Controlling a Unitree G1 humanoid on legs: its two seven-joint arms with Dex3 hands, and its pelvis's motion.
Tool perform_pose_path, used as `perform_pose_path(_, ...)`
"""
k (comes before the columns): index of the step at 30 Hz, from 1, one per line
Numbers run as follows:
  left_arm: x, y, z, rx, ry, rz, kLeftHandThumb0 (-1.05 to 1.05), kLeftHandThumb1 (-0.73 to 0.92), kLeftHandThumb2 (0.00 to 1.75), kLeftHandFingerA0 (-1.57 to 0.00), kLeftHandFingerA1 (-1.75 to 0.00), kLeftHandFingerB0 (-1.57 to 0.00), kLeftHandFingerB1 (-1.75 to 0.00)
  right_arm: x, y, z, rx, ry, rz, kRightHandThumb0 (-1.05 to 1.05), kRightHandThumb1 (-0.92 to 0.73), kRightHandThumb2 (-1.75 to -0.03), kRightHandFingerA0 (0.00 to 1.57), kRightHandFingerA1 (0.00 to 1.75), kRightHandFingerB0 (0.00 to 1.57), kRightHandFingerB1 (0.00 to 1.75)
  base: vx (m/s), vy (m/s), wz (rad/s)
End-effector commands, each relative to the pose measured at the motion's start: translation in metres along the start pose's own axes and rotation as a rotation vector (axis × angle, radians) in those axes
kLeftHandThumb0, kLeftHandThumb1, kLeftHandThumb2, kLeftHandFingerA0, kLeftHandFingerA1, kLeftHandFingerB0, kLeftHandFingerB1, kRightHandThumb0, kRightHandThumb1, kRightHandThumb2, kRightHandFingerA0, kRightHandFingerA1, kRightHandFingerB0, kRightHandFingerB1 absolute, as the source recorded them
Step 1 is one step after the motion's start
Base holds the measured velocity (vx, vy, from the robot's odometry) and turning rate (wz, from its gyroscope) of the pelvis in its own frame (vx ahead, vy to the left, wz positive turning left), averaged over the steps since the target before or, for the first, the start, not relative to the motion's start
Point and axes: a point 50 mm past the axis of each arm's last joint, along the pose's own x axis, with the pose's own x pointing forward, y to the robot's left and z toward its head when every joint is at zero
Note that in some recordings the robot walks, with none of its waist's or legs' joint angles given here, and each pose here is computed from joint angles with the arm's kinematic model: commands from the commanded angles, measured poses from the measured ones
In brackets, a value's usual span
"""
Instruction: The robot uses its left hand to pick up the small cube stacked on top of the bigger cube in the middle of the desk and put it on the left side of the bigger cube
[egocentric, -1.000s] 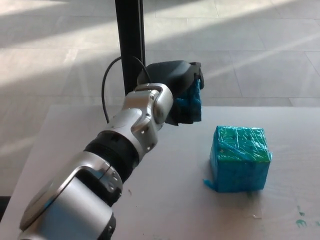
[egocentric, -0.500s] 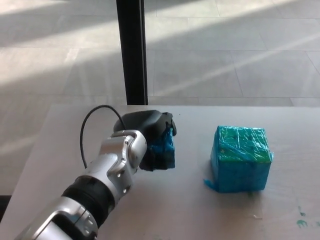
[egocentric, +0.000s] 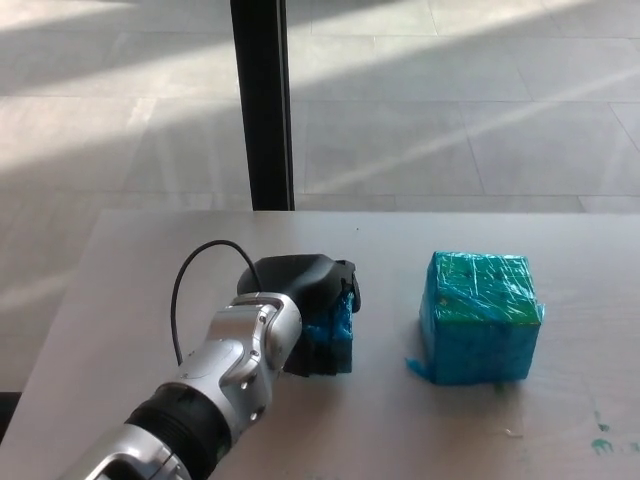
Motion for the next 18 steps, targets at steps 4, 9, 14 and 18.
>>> perform_pose_path(4,0.0023,0.0017,-0.0034,0.113,0.057,-0.166,-0.35,0.72,0.64,-0.59,-1.5,-0.61,-0.69,-0.0011,-0.0016,-0.0045,0.017,0.012,-0.02,-0.34,-0.67,-0.59,0.6,0.59,0.48,0.4,0.0,0.0,0.0)
perform_pose_path(9,0.0036,0.0045,-0.0025,0.171,0.104,-0.277,-0.65,0.37,0.8,-0.02,-0.4,-0.02,-0.35,-0.0018,-0.0017,-0.0034,0.022,-0.001,-0.015,-0.36,-0.69,-0.61,0.6,0.59,0.49,0.41,0.0,0.0,0.0)
perform_pose_path(14,0.0035,0.0072,0.0005,0.178,0.133,-0.334,-0.85,0.46,0.89,0.0,-0.14,0.0,0.0,-0.0015,-0.0016,-0.0029,0.009,0.009,-0.022,-0.36,-0.67,-0.6,0.59,0.56,0.51,0.41,0.0,0.0,0.0)
perform_pose_path(18,0.0033,0.0071,0.002,0.174,0.138,-0.35,-0.9,0.54,0.58,0.0,0.0,0.0,-0.02,-0.0024,-0.0019,-0.0033,-0.004,0.004,-0.016,-0.36,-0.65,-0.59,0.6,0.59,0.51,0.41,0.0,0.0,0.0)
